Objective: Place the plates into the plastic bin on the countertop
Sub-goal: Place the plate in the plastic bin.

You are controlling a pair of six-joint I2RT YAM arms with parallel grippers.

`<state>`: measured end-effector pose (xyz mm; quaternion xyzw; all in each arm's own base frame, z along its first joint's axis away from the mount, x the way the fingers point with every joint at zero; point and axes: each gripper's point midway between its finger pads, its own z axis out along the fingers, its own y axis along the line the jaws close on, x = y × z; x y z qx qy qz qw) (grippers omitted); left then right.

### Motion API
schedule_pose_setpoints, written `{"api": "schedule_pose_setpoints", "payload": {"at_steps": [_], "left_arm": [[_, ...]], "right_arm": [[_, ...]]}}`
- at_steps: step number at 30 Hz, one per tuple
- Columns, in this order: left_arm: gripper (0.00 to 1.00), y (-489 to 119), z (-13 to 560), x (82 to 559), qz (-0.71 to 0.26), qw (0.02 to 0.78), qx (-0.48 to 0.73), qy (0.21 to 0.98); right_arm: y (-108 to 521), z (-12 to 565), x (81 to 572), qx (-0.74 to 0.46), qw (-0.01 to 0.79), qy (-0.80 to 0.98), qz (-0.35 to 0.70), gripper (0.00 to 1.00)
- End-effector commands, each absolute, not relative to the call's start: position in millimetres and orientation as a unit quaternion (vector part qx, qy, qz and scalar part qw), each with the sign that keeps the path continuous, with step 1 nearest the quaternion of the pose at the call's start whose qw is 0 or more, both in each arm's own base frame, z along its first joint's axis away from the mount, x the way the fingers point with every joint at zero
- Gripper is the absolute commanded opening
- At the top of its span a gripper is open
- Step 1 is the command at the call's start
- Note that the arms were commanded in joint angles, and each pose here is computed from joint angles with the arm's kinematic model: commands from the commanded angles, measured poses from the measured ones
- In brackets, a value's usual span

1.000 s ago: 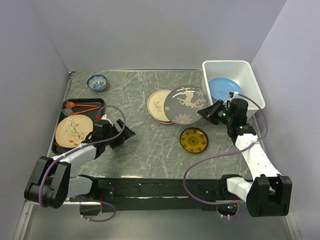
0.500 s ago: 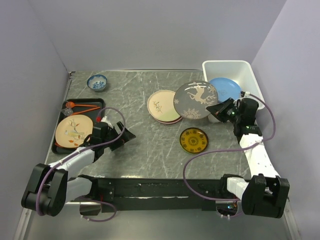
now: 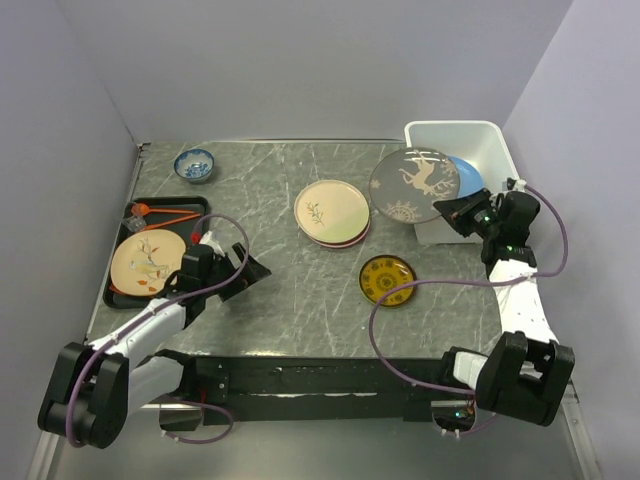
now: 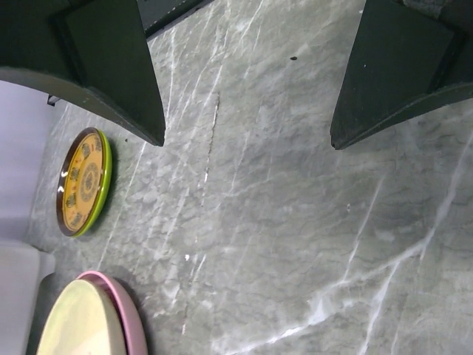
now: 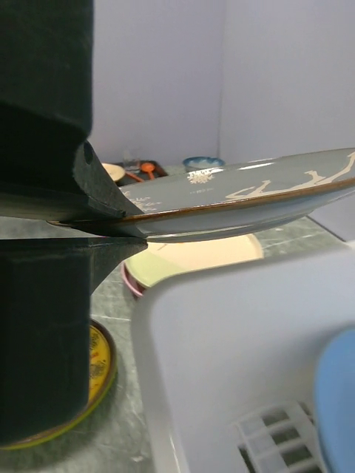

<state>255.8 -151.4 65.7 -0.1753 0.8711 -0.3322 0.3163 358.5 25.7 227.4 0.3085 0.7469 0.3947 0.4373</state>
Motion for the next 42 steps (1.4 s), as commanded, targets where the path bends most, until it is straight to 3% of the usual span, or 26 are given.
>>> {"api": "schedule_pose_setpoints", "payload": {"at_steps": [1, 42], "left_arm": [[0.99, -156.2, 85.6, 262.9, -0.346, 0.338, -0.158, 0.861], [0.99, -166.0, 81.5, 269.6, -0.355, 0.322, -0.139, 0.867]], "right_arm": [[13.7, 305.7, 374.7, 0.255, 0.529, 0.683, 0.434, 0.01], [-57.0, 299.2, 424.4, 0.37, 0.557, 0.624, 0.404, 0.01]]}}
